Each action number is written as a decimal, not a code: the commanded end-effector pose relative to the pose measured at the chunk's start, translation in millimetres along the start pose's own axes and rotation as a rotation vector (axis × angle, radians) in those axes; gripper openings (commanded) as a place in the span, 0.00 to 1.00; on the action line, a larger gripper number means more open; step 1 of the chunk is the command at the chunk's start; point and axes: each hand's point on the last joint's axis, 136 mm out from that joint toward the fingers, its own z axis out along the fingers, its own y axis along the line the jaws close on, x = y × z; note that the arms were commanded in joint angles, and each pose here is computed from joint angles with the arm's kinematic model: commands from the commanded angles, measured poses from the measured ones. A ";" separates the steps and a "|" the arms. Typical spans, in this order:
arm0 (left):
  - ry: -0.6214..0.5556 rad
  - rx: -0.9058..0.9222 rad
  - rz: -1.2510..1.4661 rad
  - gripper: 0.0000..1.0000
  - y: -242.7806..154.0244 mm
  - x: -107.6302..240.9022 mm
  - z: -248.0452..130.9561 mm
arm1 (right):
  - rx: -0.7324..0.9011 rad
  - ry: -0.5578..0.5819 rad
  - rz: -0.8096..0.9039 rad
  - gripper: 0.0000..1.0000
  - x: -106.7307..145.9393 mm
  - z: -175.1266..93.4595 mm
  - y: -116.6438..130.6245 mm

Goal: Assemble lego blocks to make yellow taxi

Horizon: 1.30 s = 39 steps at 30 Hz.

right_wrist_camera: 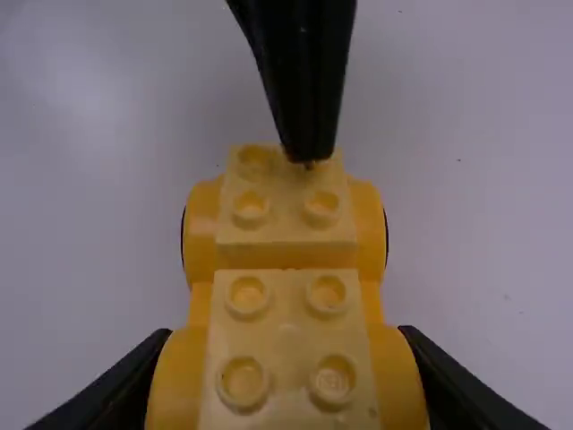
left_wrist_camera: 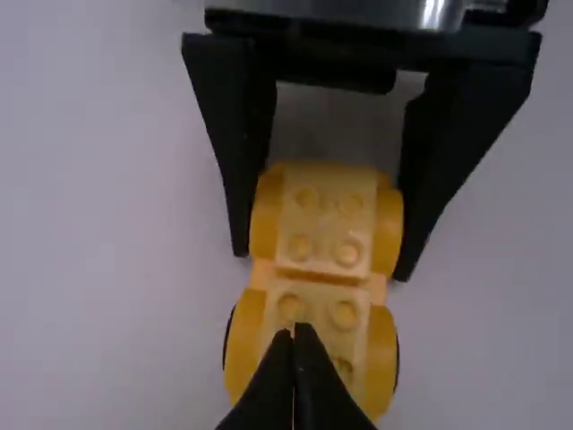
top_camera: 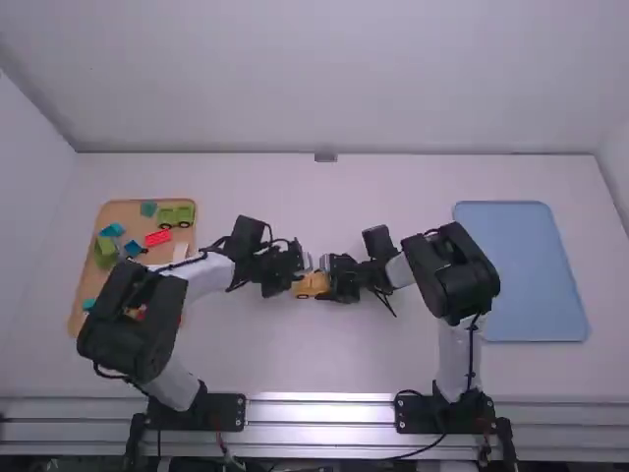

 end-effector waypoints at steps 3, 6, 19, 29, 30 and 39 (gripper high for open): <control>-0.028 0.070 -0.024 0.02 -15.6 1.7 8.0 | -0.005 0.005 0.013 0.54 4.1 2.1 0.3; -0.030 0.072 -0.019 0.02 -16.8 -0.4 10.0 | -0.005 0.005 0.013 0.54 4.0 2.1 0.3; 0.022 0.156 -0.042 0.02 -38.1 15.0 23.3 | -0.006 0.003 0.012 0.54 3.6 2.1 0.4; 0.106 0.177 -0.081 0.02 -44.8 38.5 29.1 | -0.006 0.003 0.012 0.54 3.6 2.1 0.4; 0.102 0.173 -0.077 0.02 -43.6 37.3 29.2 | -0.006 0.003 0.012 0.55 3.6 2.1 0.4; -0.060 0.007 0.011 0.02 12.9 -38.6 -8.6 | 0.019 0.027 0.002 0.55 7.3 1.8 -4.8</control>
